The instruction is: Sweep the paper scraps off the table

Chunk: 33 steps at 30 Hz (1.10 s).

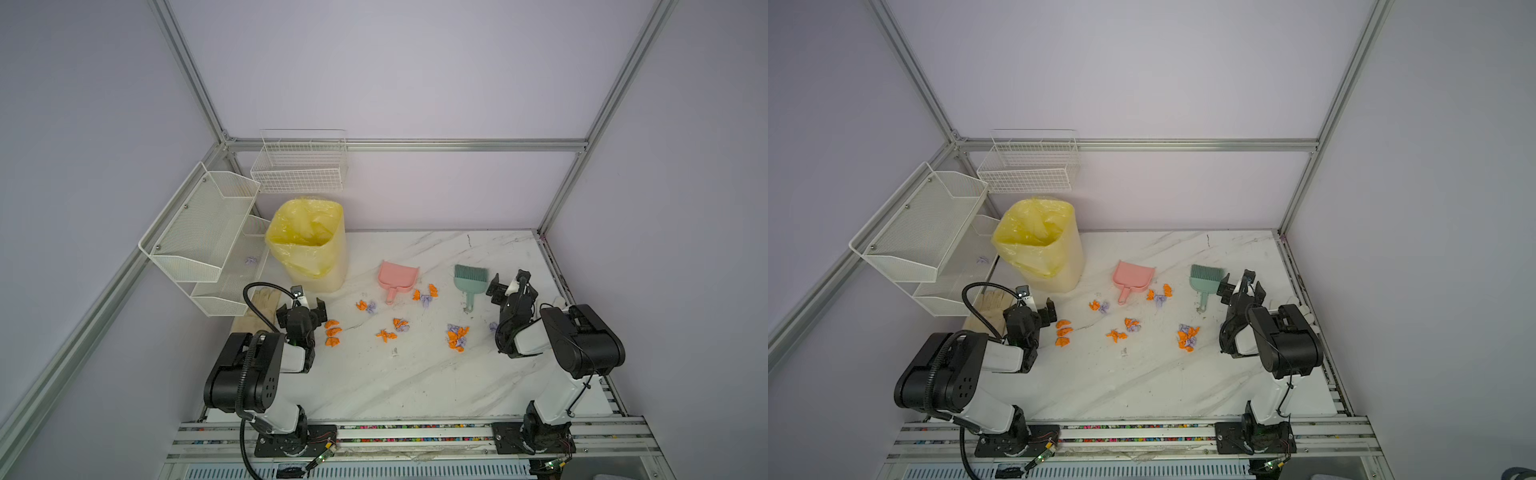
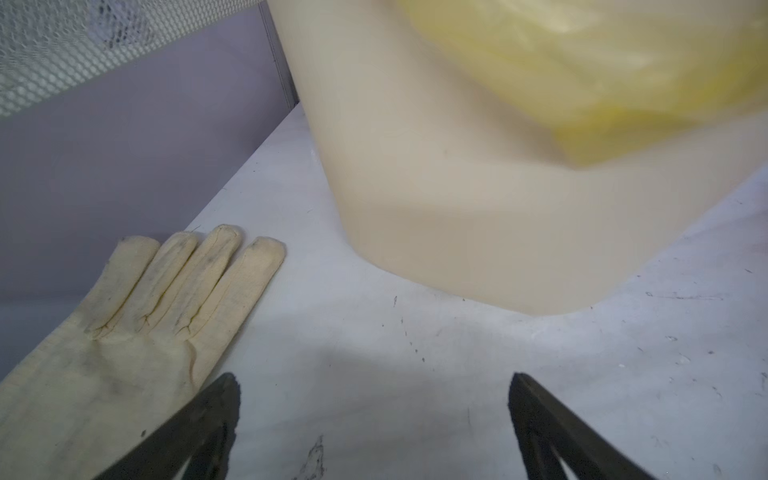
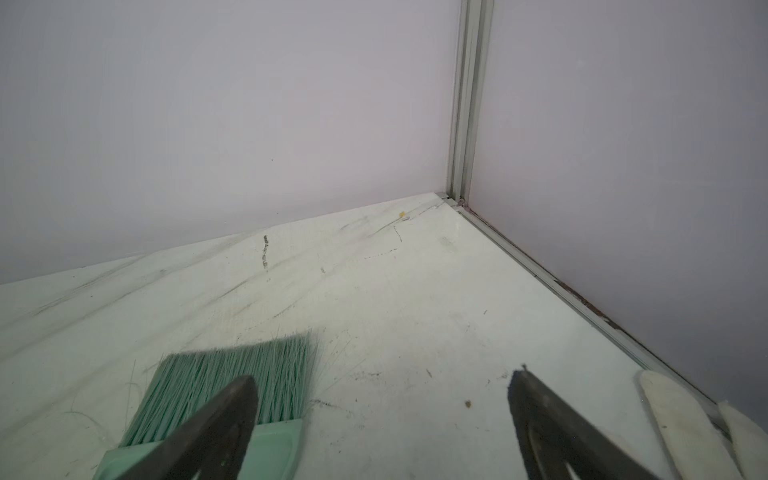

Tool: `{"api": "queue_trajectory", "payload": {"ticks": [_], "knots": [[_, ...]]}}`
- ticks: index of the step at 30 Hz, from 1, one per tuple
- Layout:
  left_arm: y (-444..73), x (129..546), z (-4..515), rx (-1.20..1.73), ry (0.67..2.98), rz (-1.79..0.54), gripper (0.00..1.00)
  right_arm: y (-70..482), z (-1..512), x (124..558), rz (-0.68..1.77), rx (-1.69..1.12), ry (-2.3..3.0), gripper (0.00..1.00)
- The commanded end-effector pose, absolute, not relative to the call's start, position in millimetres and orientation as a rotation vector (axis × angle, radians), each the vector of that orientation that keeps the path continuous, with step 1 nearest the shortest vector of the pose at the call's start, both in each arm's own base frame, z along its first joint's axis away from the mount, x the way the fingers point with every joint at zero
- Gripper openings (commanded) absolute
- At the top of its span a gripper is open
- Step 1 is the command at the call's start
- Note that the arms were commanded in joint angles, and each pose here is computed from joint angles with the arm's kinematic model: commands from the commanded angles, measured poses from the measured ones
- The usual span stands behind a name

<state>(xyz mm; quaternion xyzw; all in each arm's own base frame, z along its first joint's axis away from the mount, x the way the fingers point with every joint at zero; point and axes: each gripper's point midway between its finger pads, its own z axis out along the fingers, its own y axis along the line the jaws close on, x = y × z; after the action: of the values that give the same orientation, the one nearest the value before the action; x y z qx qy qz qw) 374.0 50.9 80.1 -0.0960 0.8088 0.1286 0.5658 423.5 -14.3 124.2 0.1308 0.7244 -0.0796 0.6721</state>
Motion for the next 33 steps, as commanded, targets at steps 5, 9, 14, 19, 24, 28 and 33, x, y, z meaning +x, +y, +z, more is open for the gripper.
{"api": "queue_trajectory", "payload": {"ticks": [5,9,14,19,24,28,33], "knots": [[49.8,395.3,115.5,-0.227,1.786,0.298,1.0,-12.9,138.3,425.5,-0.184,0.294,1.574,0.97],[50.0,395.5,116.0,-0.227,1.784,0.298,1.0,-13.3,138.4,425.6,-0.186,0.293,1.575,0.97],[50.3,395.2,115.2,-0.228,1.787,0.3,1.0,-13.3,137.9,425.2,-0.186,0.294,1.575,0.97],[50.1,395.3,116.0,-0.228,1.784,0.298,1.0,-12.9,137.9,425.3,-0.184,0.293,1.576,0.97],[50.1,395.5,116.2,-0.228,1.784,0.298,1.0,-12.9,138.2,425.4,-0.185,0.293,1.575,0.97],[50.3,395.4,115.5,-0.228,1.786,0.299,0.99,-13.0,138.1,425.3,-0.185,0.293,1.575,0.97],[50.0,395.4,116.0,-0.227,1.784,0.298,0.99,-9.9,137.6,427.5,-0.171,0.279,1.58,0.97]]}}
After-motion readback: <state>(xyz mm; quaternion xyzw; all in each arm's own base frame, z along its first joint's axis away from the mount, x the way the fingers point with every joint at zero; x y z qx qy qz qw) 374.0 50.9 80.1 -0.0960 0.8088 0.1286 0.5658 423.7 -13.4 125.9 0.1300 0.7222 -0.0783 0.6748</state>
